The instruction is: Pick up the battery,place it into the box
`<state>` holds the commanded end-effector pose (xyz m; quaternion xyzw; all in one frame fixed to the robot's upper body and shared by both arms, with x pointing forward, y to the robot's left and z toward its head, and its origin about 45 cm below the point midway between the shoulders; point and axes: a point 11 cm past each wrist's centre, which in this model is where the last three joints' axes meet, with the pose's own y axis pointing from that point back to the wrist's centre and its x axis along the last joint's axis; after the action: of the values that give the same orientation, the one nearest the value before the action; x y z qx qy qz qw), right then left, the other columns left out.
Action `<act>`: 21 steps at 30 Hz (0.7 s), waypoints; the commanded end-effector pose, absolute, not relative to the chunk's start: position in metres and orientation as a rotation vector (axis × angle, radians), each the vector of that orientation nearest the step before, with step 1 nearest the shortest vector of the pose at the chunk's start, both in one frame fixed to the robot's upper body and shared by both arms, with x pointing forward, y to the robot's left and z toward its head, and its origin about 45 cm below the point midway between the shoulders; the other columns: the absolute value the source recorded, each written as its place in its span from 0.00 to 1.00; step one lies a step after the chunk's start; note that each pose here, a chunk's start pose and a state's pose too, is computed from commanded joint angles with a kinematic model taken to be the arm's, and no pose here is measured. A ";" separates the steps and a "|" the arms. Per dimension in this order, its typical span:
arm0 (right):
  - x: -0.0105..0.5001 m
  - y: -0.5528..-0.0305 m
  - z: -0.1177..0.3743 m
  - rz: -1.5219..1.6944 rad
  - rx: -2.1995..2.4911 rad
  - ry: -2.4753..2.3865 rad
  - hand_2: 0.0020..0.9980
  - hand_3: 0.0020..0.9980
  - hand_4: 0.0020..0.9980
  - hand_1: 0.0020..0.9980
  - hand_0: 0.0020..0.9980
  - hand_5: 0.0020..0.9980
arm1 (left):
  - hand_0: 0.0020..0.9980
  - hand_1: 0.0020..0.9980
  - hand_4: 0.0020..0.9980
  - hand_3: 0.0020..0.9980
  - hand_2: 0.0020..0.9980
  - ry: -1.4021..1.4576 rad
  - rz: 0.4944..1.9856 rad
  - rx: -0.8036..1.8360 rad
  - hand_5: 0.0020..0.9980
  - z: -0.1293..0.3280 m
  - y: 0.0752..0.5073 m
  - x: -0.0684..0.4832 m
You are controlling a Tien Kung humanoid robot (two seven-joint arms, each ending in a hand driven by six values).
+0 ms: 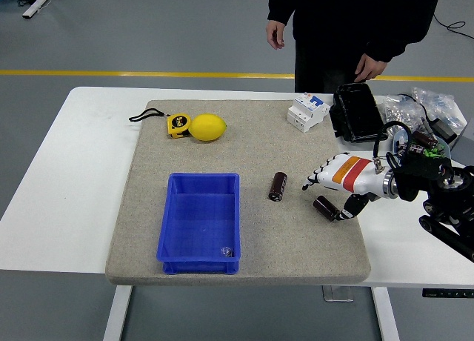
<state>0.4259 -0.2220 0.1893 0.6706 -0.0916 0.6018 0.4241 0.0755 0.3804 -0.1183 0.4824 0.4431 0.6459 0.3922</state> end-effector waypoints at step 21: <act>0.426 -0.232 0.175 1.466 1.680 -0.260 0.70 0.74 1.00 0.64 0.71 0.13 | 0.75 0.70 0.69 0.62 0.73 1.117 1.632 1.217 0.60 -0.118 0.377 0.081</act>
<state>0.4262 -0.2322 0.1746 0.6745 -0.1042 0.5885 0.4334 0.0810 0.3770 -0.1183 0.4806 0.4413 0.6446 0.3983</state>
